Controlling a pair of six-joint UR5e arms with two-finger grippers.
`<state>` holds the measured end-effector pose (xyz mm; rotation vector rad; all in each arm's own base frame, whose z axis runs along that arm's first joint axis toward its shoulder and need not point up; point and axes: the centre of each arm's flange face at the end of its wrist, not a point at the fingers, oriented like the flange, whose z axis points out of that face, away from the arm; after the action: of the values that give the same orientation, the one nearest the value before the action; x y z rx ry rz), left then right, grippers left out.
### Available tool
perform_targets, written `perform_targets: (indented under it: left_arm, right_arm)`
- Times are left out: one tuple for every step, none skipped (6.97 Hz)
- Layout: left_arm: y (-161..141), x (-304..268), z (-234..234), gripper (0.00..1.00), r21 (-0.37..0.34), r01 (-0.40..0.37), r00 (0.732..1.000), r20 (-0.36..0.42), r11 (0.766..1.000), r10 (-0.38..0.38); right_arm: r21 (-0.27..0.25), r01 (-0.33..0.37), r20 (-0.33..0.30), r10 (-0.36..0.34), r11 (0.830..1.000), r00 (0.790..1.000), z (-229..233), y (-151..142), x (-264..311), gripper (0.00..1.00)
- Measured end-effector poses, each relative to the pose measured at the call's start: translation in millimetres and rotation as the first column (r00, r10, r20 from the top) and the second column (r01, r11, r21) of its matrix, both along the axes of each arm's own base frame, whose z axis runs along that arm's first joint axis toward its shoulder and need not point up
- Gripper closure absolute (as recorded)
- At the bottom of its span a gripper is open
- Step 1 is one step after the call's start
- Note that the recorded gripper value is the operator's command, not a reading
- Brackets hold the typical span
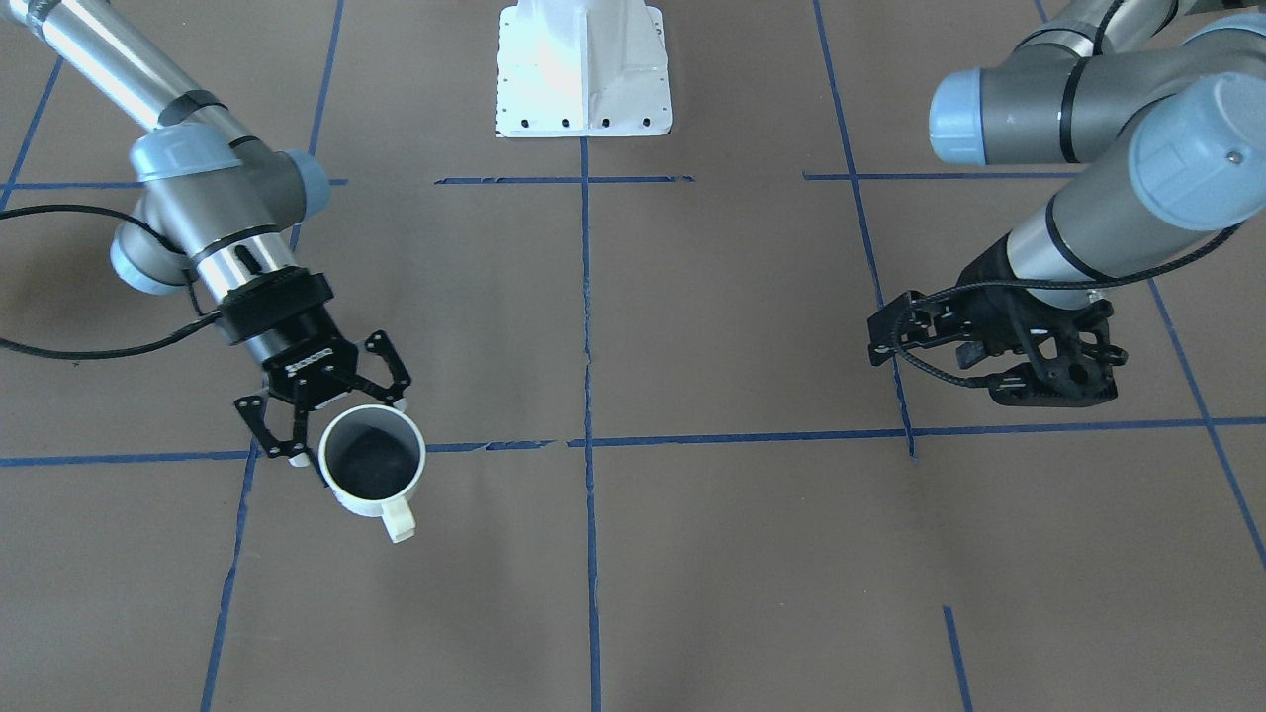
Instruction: Left arm hands cup to right arm to dump lemon
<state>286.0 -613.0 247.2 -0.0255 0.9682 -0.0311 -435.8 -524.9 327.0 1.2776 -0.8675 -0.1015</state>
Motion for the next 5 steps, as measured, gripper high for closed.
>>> perform_targets:
  left_arm:
    - [3,14,-32,0.05,-0.039,0.031,0.999,-0.025,0.999,-0.032]
    - [5,28,-61,0.1,-0.07,0.052,0.997,-0.045,0.996,-0.055]
    - [7,41,-86,0.14,-0.1,0.067,0.996,-0.059,0.993,-0.073]
    - [13,58,-103,0.17,-0.133,0.07,0.994,-0.068,0.989,-0.08]
    - [20,73,-113,0.2,-0.156,0.067,0.994,-0.072,0.985,-0.079]
  right_arm:
    - [-0.021,-0.018,0.016,0.018,1.0,1.0,-34,18,-42,0.88]
    - [-0.047,-0.025,0.029,0.026,0.999,0.999,-61,35,-75,0.88]
    - [-0.066,-0.035,0.037,0.038,0.997,0.999,-81,52,-99,0.87]
    - [-0.074,-0.051,0.035,0.053,0.996,0.998,-99,68,-119,0.87]
    - [-0.077,-0.059,0.028,0.062,0.995,0.998,-113,79,-133,0.85]
